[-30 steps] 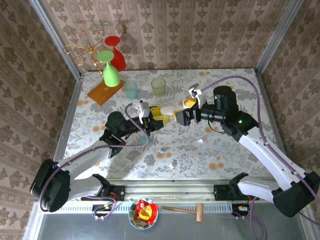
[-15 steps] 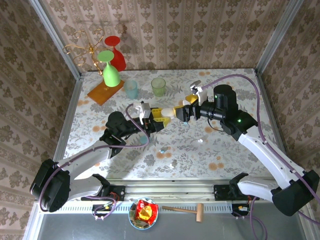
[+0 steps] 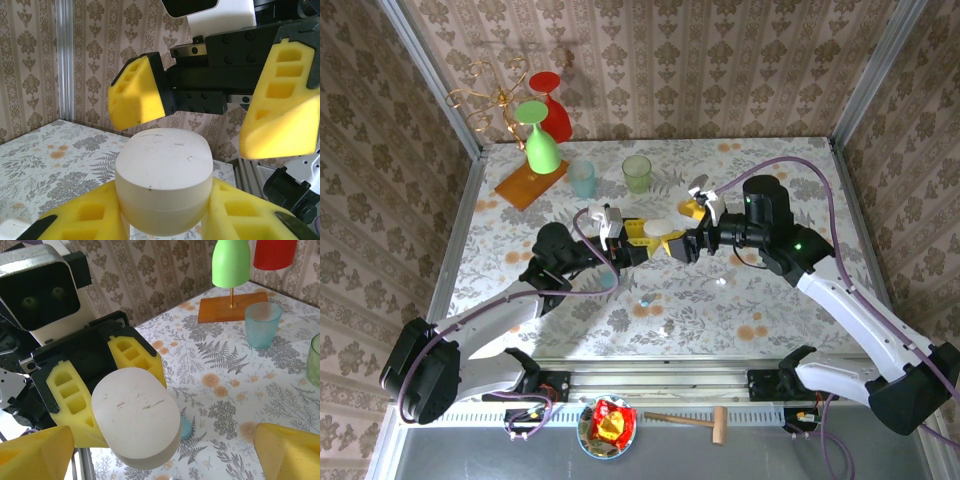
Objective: Insert the wireless bluetooth earbuds into the charging case
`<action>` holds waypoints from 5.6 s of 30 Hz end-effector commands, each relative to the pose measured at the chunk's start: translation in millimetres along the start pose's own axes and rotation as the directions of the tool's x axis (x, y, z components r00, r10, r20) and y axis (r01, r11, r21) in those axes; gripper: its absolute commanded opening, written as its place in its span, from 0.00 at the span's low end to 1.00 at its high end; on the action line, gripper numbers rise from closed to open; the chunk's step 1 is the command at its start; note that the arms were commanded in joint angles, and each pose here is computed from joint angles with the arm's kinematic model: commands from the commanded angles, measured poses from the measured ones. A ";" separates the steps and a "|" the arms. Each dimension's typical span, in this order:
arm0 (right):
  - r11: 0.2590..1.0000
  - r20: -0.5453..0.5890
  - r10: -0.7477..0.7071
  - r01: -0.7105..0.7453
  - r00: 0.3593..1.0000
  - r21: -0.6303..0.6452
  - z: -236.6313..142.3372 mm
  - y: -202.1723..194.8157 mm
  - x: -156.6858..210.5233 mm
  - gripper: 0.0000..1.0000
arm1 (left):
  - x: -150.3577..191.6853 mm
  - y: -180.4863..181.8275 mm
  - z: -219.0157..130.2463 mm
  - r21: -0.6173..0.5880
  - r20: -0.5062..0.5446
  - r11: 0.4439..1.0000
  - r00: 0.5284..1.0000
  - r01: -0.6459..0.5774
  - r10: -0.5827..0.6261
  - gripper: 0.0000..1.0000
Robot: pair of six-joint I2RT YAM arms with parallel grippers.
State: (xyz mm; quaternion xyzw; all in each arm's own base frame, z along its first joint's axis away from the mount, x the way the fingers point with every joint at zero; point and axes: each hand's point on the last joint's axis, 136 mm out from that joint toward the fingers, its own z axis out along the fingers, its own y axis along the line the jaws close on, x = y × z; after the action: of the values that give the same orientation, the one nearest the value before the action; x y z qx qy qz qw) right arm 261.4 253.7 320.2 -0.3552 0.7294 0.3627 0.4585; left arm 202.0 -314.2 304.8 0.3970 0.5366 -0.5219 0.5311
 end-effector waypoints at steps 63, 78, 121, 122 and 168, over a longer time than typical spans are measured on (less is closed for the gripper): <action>0.508 0.189 0.630 -0.584 0.753 0.633 -84.8 -119.3 127.4 0.96 | -21.9 16.9 -24.9 -0.055 0.043 0.989 0.989 -0.138 0.140 0.26; 0.217 0.072 0.921 -0.659 0.383 0.720 -36.0 -124.1 267.3 0.62 | -10.7 15.9 -26.0 -0.047 0.007 0.988 0.989 -0.146 0.146 0.26; 0.268 0.008 0.909 -0.599 0.418 0.755 2.5 -171.0 265.1 0.40 | -6.2 16.7 -29.8 -0.069 -0.006 0.984 0.986 -0.166 0.166 0.27; 0.270 0.007 0.903 -0.582 0.429 0.767 -2.0 -171.3 264.9 0.40 | -5.7 16.7 -29.9 -0.069 -0.007 0.984 0.986 -0.167 0.167 0.27; 0.574 -0.516 0.728 0.010 0.452 0.819 -0.5 -154.2 290.5 0.23 | -7.9 12.7 -34.6 -0.079 -0.012 0.981 0.984 -0.176 0.176 0.26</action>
State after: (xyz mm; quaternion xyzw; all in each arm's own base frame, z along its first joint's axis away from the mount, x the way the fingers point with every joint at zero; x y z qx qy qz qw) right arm 295.5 127.6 19.5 -0.0734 0.9937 -0.0536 0.0660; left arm 211.4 -281.4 299.7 0.4190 0.5339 -0.4593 0.5730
